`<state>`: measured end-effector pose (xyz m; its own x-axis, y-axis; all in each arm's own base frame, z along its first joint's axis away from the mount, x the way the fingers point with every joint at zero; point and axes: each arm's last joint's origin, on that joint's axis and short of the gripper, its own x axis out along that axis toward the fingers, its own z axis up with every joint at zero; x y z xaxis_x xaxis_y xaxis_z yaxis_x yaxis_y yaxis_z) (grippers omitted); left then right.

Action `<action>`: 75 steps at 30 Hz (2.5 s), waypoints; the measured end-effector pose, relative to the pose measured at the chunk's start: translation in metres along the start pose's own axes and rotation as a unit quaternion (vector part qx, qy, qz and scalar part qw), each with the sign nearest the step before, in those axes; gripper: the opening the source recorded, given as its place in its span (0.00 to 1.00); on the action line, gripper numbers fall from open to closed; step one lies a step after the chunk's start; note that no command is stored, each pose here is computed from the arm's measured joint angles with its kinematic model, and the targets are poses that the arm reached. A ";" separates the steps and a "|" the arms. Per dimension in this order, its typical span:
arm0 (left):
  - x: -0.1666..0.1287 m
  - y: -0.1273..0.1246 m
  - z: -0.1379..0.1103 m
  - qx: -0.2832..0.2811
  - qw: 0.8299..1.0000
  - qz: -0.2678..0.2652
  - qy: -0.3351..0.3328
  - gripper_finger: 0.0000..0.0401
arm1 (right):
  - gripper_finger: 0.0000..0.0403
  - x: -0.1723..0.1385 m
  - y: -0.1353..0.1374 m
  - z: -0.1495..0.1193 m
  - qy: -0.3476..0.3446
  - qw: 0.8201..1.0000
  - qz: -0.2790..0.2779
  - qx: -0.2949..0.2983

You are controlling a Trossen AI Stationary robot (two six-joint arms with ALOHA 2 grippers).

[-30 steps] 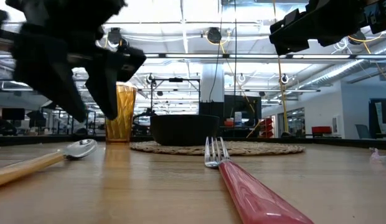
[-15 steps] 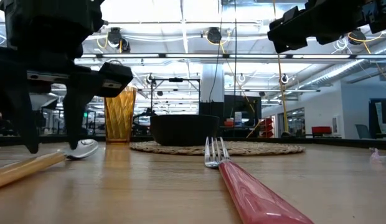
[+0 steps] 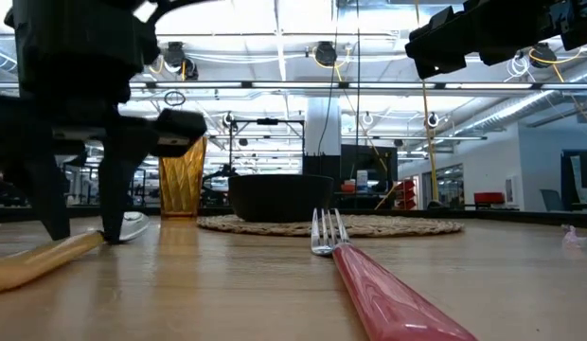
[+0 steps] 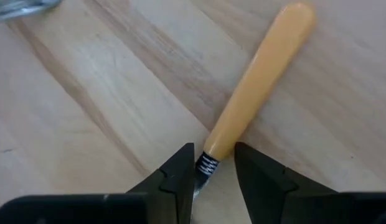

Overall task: Pick & Place Utensil
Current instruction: Put the yellow spoon into the black bowl on the brown mat

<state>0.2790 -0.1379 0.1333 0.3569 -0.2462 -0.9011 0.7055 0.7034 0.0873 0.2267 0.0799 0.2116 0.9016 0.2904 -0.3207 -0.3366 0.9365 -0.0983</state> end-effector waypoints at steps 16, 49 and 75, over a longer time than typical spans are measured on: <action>0.009 0.014 -0.008 -0.135 0.990 -0.022 0.009 0.29 | 0.29 0.000 0.000 0.000 0.000 1.000 0.000 -0.004; 0.010 0.024 0.001 -0.178 0.982 0.038 -0.045 0.29 | 0.29 0.000 0.000 0.000 0.002 1.000 0.002 0.002; 0.010 0.023 -0.001 -0.184 0.981 0.060 -0.028 0.14 | 0.29 0.000 0.000 0.000 0.000 1.000 0.001 0.001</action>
<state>0.2978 -0.1236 0.1263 0.4639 -0.1761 -0.8682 0.3908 0.9202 0.0222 0.2267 0.0799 0.2117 0.9009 0.2927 -0.3204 -0.3381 0.9363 -0.0952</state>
